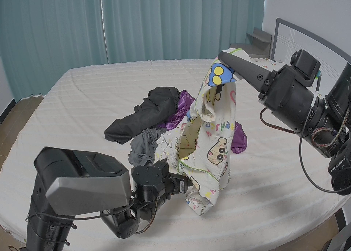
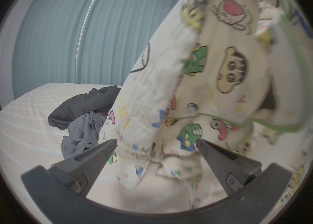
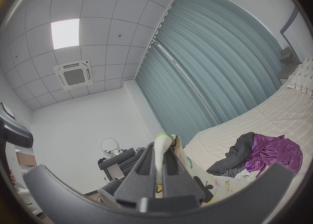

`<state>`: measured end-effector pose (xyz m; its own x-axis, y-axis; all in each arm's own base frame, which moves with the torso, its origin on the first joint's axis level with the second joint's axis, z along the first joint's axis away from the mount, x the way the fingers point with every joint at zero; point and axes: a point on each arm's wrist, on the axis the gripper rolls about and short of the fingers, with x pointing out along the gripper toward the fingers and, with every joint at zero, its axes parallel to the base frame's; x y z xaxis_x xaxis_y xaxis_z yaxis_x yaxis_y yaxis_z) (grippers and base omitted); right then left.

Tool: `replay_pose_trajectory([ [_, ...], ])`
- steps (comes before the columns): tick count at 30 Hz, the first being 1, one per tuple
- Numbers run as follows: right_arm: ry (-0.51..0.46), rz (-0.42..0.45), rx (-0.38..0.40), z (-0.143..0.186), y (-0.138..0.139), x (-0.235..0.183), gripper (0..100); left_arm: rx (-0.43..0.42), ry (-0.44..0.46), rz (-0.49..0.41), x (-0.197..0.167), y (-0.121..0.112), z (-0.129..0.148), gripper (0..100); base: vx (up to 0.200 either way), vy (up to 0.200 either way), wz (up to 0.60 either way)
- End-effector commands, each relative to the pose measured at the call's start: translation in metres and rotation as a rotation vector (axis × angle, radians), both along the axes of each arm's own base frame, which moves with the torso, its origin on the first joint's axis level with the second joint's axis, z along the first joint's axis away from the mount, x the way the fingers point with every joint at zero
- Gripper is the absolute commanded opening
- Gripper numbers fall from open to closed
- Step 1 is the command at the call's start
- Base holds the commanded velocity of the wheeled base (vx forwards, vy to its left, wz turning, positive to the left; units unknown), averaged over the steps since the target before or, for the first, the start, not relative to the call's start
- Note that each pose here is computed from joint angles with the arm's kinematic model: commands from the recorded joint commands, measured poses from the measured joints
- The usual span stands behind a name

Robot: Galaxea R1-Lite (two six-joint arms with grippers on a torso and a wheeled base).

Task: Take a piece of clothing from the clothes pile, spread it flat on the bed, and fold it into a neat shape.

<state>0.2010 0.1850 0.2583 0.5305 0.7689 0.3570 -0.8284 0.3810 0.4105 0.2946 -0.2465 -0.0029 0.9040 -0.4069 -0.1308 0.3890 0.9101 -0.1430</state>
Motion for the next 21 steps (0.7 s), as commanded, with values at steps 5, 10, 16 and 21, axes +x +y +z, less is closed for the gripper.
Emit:
replay_pose_trajectory([
  [5, 0.0, 0.002, 0.001, 0.0, -0.001, -0.002, 0, -0.03, -0.043, 0.139, 0.046, 0.005, -0.03, 100, 0.0, 0.0, 0.0],
  [10, 0.004, -0.002, -0.003, -0.001, -0.001, 0.0, 0, -0.004, -0.011, 0.176, 0.055, 0.018, -0.05, 100, 0.0, 0.0, 0.0],
  [16, 0.019, -0.009, -0.016, -0.007, -0.002, 0.001, 0, 0.047, 0.058, 0.162, 0.038, 0.023, -0.065, 100, 0.0, 0.0, 0.0],
  [21, 0.028, -0.011, -0.026, -0.01, -0.003, 0.001, 0, 0.029, 0.044, 0.162, 0.044, 0.02, -0.066, 0, 0.0, 0.0, 0.0],
])
